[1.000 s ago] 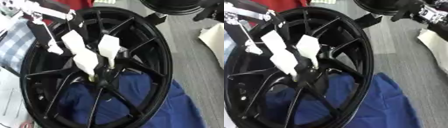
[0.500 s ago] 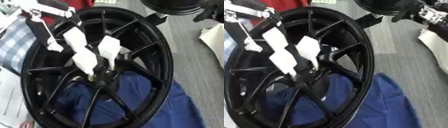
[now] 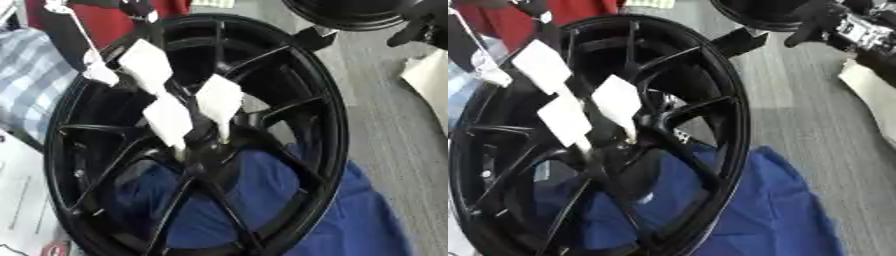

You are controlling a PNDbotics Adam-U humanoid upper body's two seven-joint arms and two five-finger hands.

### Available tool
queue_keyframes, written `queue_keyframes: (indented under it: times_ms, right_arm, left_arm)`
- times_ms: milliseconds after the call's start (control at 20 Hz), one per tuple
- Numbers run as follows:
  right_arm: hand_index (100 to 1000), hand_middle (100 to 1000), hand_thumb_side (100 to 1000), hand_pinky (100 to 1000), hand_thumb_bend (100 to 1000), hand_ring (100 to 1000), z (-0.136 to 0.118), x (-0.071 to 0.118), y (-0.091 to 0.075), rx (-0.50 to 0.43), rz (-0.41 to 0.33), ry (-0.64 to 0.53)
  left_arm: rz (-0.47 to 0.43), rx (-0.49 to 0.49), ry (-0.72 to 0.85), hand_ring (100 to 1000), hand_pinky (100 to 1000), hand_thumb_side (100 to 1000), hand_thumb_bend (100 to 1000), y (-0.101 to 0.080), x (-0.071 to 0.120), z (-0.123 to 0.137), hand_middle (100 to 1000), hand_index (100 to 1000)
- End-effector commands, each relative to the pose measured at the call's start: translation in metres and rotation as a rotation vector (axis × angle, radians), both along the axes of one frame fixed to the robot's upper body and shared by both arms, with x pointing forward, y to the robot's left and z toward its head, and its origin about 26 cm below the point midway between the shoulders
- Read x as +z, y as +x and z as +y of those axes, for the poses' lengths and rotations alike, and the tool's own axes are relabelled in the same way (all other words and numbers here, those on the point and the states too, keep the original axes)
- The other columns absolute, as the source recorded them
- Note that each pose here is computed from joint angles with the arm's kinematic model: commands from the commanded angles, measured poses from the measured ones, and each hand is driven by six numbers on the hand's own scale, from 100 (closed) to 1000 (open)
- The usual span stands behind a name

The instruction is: Pull the pin out of the wheel hub.

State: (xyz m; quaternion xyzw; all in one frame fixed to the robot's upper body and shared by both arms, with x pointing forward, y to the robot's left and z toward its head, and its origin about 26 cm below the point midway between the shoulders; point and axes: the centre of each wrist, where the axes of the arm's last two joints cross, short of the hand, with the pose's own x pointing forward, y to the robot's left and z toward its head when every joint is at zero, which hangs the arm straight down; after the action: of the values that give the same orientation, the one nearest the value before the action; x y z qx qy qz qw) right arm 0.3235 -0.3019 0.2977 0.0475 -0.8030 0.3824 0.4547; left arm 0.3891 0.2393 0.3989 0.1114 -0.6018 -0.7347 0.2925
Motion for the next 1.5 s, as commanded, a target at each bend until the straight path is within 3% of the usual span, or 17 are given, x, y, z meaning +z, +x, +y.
queue_keyframes:
  times_ms: [50,200,400,650,850,900,950,1050,1150,1200,1300,1400,1500]
  right_arm:
    - [762,584,592,940,100,743,-0.008,0.01,-0.004,-0.029,-0.03,-0.017]
    - [762,584,589,939,100,744,-0.011,0.009,-0.004,-0.042,-0.029,-0.016]
    - [762,584,583,939,100,744,-0.018,0.007,-0.006,-0.068,-0.037,-0.004]
    - [762,584,576,938,100,744,-0.025,0.006,-0.008,-0.096,-0.048,0.006]
    - [762,584,564,937,100,744,-0.029,0.009,-0.01,-0.114,-0.064,0.023]
    - [762,584,597,937,100,744,-0.029,0.01,-0.01,-0.115,-0.071,0.03]
    - [762,584,554,937,100,744,-0.03,0.012,-0.011,-0.116,-0.08,0.037]
    - [762,585,545,936,100,744,-0.03,0.015,-0.012,-0.116,-0.095,0.05]
    - [762,585,541,936,100,744,-0.031,0.017,-0.013,-0.117,-0.105,0.06]
    - [762,585,540,936,100,744,-0.031,0.017,-0.013,-0.118,-0.109,0.066]
    - [762,585,539,936,100,744,-0.032,0.018,-0.014,-0.121,-0.114,0.078]
    - [762,585,538,936,100,744,-0.031,0.018,-0.014,-0.12,-0.114,0.086]
    - [762,585,533,935,100,744,-0.03,0.019,-0.014,-0.115,-0.117,0.091]
  left_arm:
    - [-0.046,0.078,-0.073,578,723,100,403,-0.009,0.03,0.033,346,436]
    - [-0.048,0.135,-0.139,577,724,100,388,-0.013,0.039,0.062,345,435]
    - [-0.044,0.257,-0.253,569,721,100,406,-0.022,0.047,0.12,336,424]
    - [-0.054,0.501,-0.41,579,729,100,364,-0.044,0.042,0.207,350,444]
    - [-0.076,0.735,-0.494,587,732,100,310,-0.066,0.03,0.268,371,473]
    - [-0.078,0.779,-0.512,600,740,100,388,-0.071,0.024,0.281,401,503]
    - [-0.074,0.819,-0.524,606,743,100,332,-0.075,0.018,0.293,417,520]
    - [-0.053,0.887,-0.533,673,776,100,374,-0.08,0.002,0.313,510,635]
    - [-0.027,0.92,-0.538,774,821,223,486,-0.083,-0.015,0.326,696,792]
    - [-0.01,0.926,-0.535,834,850,357,630,-0.084,-0.024,0.33,795,862]
    - [0.042,0.936,-0.505,893,903,481,699,-0.085,-0.043,0.336,889,932]
    - [0.09,0.957,-0.474,899,908,583,781,-0.088,-0.059,0.342,901,937]
    - [0.116,0.974,-0.469,886,894,619,767,-0.094,-0.072,0.348,881,922]
